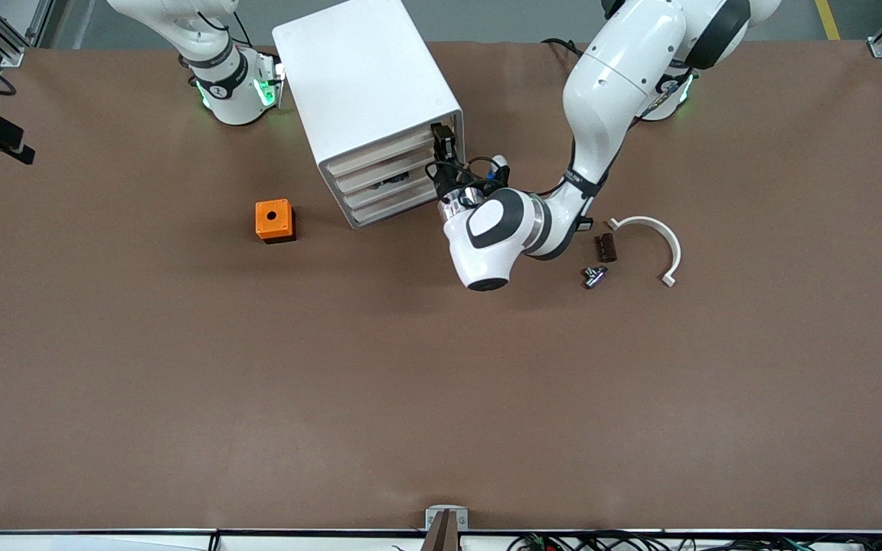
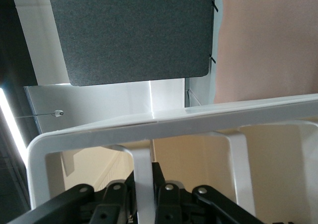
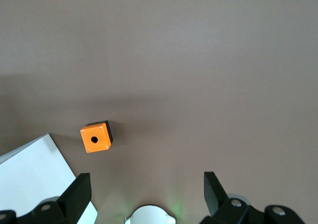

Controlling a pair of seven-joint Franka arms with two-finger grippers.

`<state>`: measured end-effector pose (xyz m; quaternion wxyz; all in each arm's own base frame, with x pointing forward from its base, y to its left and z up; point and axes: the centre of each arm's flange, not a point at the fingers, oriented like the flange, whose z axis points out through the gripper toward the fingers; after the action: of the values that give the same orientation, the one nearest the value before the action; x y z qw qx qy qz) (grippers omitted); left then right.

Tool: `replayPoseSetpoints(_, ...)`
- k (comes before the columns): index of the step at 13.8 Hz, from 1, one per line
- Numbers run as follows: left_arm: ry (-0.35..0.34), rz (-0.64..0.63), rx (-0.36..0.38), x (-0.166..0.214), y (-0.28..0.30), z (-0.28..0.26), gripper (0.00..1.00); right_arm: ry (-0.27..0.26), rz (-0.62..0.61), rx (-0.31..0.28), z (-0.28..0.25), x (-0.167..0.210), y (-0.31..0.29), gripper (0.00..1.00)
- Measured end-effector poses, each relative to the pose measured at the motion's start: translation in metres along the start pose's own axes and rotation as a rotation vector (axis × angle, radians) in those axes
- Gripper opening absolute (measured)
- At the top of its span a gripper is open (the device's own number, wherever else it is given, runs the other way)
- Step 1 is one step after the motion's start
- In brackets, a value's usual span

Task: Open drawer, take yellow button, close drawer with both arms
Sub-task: 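Pull the drawer out of the cabinet with the left gripper, then reach the right gripper into the drawer toward the orange-capped button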

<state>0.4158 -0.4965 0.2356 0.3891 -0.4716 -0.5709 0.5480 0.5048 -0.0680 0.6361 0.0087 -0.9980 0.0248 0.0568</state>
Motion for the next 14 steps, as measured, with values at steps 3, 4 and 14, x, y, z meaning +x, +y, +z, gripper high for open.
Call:
replayPoseSetpoints(3,-0.036,-0.004,0.003,0.005,0.002,-0.012,0.1,-0.073,0.005,-0.002,0.035,0.025,0.002,1.0)
replayPoseSetpoints(4,-0.053,-0.004,0.002,0.008,0.003,-0.019,0.1,-0.103,0.009,-0.007,0.052,0.036,0.004,1.0)
replayPoseSetpoints(14,-0.286,0.001,-0.061,0.046,0.008,-0.11,0.15,-0.115,0.129,0.013,0.071,0.072,-0.002,1.0)
